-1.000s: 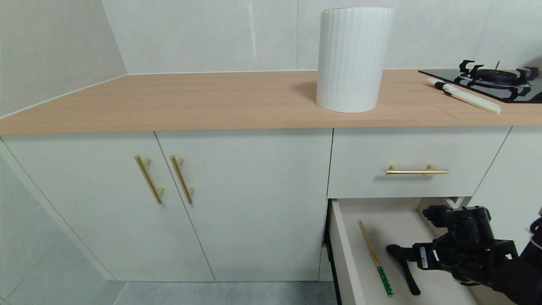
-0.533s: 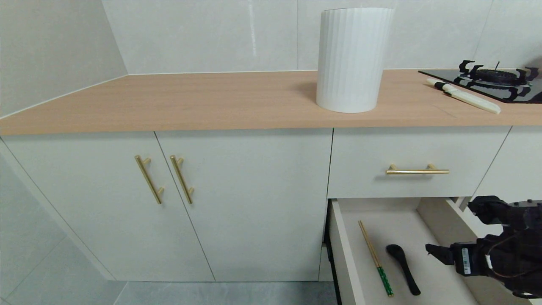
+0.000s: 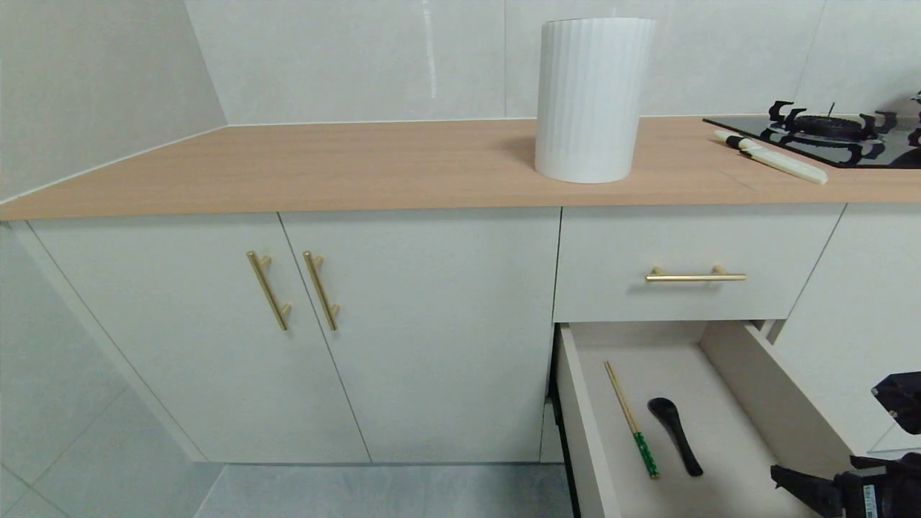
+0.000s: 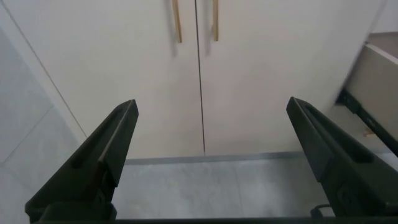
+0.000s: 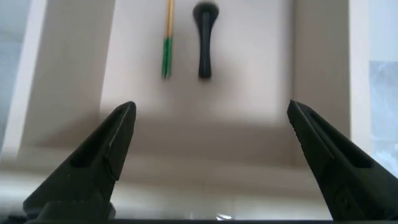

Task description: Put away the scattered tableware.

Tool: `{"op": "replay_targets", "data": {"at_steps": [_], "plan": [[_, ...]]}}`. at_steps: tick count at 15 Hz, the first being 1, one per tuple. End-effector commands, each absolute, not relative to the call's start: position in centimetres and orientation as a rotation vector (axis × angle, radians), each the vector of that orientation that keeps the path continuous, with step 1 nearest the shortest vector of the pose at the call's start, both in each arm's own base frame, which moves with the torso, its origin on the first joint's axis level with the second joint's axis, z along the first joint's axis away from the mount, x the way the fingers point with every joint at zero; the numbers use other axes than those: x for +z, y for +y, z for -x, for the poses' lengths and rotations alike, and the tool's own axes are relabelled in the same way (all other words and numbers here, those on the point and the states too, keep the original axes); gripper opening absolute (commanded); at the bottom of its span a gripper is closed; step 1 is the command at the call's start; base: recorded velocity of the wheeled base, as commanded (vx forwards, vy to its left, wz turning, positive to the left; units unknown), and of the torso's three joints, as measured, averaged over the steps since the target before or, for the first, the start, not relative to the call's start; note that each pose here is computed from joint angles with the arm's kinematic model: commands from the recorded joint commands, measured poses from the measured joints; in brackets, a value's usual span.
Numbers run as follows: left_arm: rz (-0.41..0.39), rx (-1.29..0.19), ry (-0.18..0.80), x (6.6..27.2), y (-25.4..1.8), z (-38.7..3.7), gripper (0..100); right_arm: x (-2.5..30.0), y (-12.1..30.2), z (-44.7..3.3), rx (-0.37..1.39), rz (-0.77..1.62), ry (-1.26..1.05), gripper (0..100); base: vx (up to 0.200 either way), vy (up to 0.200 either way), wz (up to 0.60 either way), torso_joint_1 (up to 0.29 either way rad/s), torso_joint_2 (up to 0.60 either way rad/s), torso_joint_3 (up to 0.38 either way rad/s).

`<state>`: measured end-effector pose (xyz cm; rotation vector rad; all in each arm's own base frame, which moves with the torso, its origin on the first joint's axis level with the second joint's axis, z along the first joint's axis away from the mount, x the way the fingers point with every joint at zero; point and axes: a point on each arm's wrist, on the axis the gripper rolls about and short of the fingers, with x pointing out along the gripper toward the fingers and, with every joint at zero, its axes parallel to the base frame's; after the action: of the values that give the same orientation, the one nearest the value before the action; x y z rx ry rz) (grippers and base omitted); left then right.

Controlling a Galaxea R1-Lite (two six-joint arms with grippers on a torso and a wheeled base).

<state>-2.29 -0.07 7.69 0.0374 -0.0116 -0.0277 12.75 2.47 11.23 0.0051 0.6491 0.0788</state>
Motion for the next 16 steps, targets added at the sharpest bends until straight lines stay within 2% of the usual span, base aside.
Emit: {"op": "replay_targets", "data": {"at_steps": [1, 5, 10, 16], "plan": [[-0.037, -0.027, -0.011, 7.7, -0.1, 2.3, 100, 11.8, 2.3, -11.9, 0.086, -0.014, 0.597, 100, -0.2, 0.0, 0.0, 0.002, 0.0, 0.002], [-0.028, -0.027, -0.013, 7.7, -0.1, 2.3, 100, 11.7, 2.2, -11.4, 0.087, -0.01, 0.617, 100, -0.2, 0.0, 0.0, 0.0, 0.0, 0.005], [-0.02, -0.024, -0.013, 7.7, -0.1, 2.3, 100, 10.3, 2.5, -11.5, 0.178, -0.027, 0.786, 100, 0.0, 0.0, 0.0, 0.0, 0.0, 0.0], [-0.017, -0.023, -0.014, 7.7, -0.1, 2.3, 100, 8.9, 3.2, -14.7, 0.137, -0.076, 0.934, 100, 0.0, 0.0, 0.0, 0.0, 0.0, 0.0]]}}
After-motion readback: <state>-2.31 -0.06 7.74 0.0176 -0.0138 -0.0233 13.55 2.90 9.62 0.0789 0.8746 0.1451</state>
